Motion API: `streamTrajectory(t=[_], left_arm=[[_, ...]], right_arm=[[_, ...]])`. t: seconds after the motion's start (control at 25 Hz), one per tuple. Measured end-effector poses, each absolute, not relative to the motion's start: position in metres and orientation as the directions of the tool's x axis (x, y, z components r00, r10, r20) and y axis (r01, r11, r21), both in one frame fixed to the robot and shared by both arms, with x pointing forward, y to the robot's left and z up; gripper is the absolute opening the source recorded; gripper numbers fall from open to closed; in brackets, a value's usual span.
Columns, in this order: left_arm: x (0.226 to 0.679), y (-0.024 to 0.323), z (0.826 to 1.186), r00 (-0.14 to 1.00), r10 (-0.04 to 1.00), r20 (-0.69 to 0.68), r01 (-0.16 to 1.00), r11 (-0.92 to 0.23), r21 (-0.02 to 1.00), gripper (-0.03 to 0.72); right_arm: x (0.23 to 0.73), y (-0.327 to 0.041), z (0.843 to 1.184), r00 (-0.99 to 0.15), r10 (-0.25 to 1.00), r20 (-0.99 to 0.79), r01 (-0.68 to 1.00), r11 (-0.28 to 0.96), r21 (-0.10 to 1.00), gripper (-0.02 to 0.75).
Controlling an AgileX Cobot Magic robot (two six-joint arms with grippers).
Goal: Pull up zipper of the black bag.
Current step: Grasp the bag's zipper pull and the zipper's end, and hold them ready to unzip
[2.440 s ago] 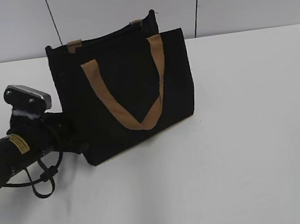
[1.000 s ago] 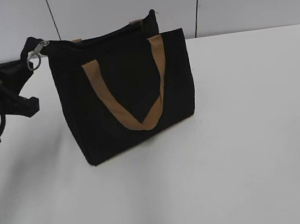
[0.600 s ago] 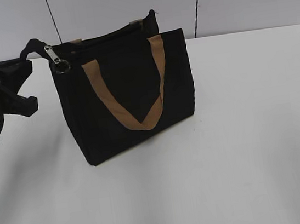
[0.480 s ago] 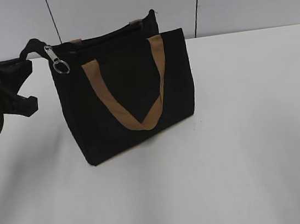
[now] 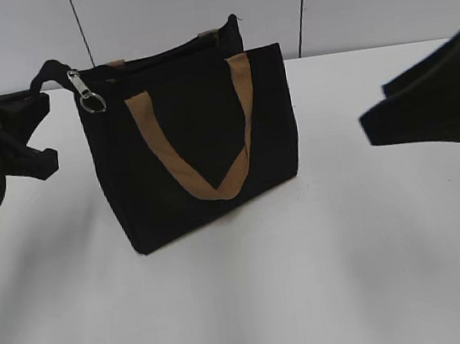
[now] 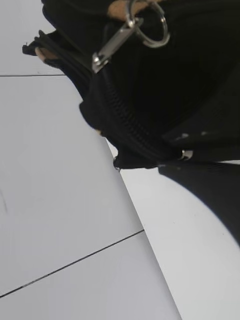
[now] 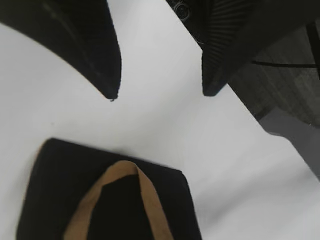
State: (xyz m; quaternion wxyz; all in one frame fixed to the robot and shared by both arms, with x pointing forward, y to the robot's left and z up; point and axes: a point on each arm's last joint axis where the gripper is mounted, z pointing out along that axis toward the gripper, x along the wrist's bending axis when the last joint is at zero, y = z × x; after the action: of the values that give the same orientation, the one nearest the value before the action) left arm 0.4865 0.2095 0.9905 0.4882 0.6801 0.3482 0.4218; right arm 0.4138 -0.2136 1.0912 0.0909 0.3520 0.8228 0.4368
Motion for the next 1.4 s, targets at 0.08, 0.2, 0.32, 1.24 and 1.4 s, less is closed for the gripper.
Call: streamTrajectory(t=[0.08, 0.2, 0.32, 1.24, 1.4], left_arm=[[0.486, 0.210, 0.990, 0.402, 0.885, 0.234, 0.063, -0.281, 0.957, 0.021], [0.486, 0.210, 0.990, 0.402, 0.885, 0.234, 0.064, -0.282, 0.957, 0.021], [0.486, 0.210, 0.990, 0.402, 0.885, 0.234, 0.065, -0.282, 0.957, 0.021], [0.486, 0.210, 0.988, 0.407, 0.883, 0.233, 0.087, -0.291, 0.953, 0.021], [0.486, 0.210, 0.988, 0.407, 0.883, 0.233, 0.087, -0.291, 0.953, 0.020]], right_arm=[[0.430, -0.196, 1.090, -0.771, 0.617, 0.157, 0.483, 0.406, 0.776, 0.396], [0.452, -0.168, 1.081, -0.805, 0.573, 0.152, 0.462, 0.446, 0.767, 0.396], [0.467, -0.146, 1.073, -0.822, 0.551, 0.141, 0.438, 0.456, 0.775, 0.396], [0.547, -0.012, 1.030, -0.908, 0.393, -0.146, 0.116, 0.570, 0.813, 0.361], [0.552, -0.008, 1.025, -0.906, 0.406, -0.124, 0.138, 0.557, 0.819, 0.274]])
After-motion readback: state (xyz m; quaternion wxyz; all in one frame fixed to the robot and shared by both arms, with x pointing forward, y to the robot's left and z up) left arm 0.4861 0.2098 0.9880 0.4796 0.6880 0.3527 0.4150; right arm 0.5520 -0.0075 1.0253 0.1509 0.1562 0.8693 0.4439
